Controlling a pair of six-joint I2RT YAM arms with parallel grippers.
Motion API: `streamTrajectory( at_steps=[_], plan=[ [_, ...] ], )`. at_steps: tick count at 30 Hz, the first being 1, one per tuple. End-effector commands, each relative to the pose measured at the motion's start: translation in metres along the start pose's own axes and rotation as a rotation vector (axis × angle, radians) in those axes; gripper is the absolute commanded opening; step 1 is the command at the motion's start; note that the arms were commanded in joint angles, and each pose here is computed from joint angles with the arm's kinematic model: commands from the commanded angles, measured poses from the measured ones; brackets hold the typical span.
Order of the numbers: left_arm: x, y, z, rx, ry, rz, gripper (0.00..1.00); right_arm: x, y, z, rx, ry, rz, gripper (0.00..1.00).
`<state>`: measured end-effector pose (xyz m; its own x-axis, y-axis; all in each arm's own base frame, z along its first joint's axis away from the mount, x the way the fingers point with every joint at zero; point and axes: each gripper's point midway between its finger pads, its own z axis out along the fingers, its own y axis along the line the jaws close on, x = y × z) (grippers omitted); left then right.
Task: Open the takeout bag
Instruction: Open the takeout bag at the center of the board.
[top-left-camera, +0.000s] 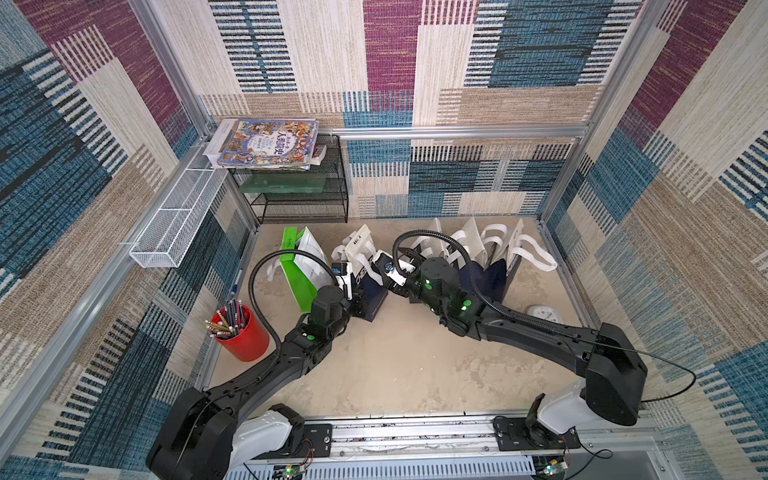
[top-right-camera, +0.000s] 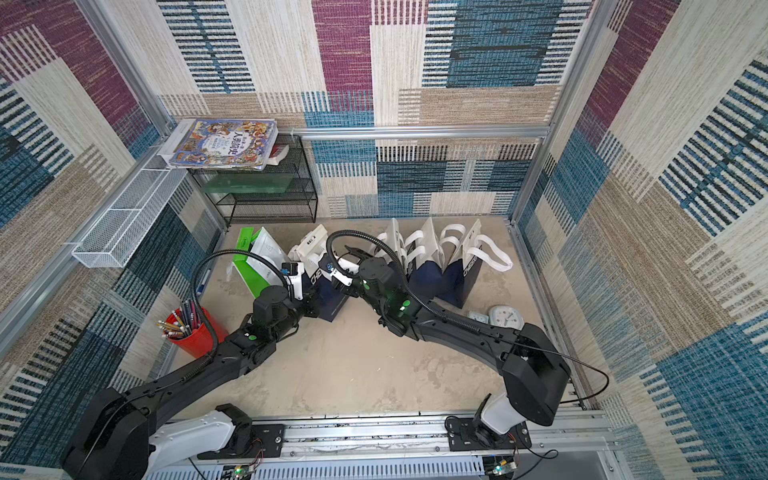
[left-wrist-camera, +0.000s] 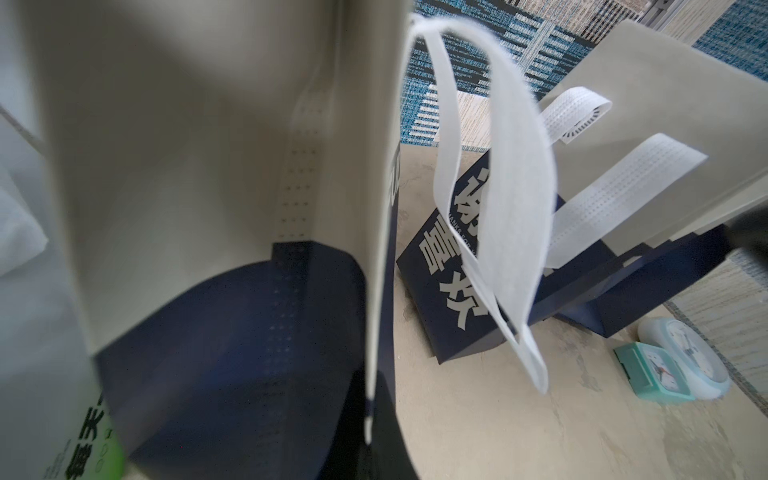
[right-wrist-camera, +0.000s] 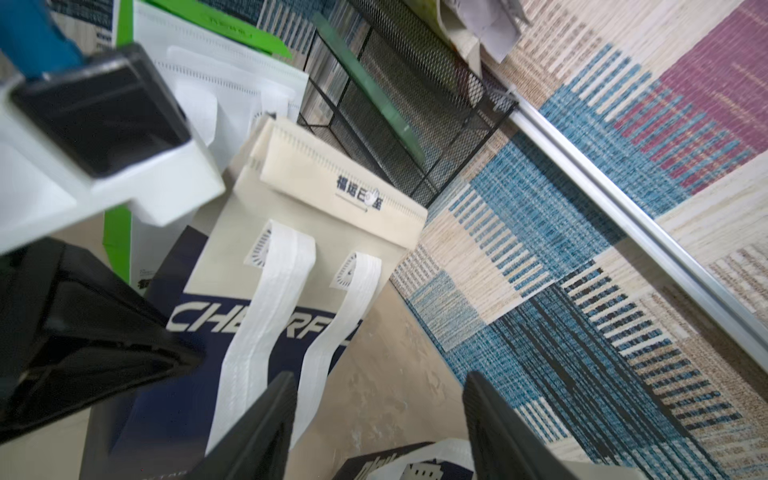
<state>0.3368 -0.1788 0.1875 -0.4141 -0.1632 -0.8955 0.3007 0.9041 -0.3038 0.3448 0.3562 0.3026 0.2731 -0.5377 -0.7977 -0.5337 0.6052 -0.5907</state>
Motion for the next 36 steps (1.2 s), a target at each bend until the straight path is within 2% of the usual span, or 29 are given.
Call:
streamTrajectory(
  at_steps=[1, 13, 25, 36],
  plan=[
    [0.001, -0.001, -0.001, 0.010, 0.004, 0.009, 0.00, -0.035, -0.016, 0.000, 0.079, -0.142, 0.002, 0.68],
    [0.004, 0.000, -0.002, 0.006, 0.012, 0.017, 0.00, -0.053, 0.012, 0.013, 0.032, -0.186, -0.043, 0.66],
    [0.006, 0.000, -0.002, 0.004, 0.017, 0.024, 0.00, -0.052, 0.030, 0.027, -0.006, -0.160, -0.079, 0.65],
    [0.006, -0.001, -0.003, 0.007, 0.019, 0.036, 0.00, -0.046, 0.031, 0.039, 0.022, -0.127, -0.088, 0.63]
  ],
)
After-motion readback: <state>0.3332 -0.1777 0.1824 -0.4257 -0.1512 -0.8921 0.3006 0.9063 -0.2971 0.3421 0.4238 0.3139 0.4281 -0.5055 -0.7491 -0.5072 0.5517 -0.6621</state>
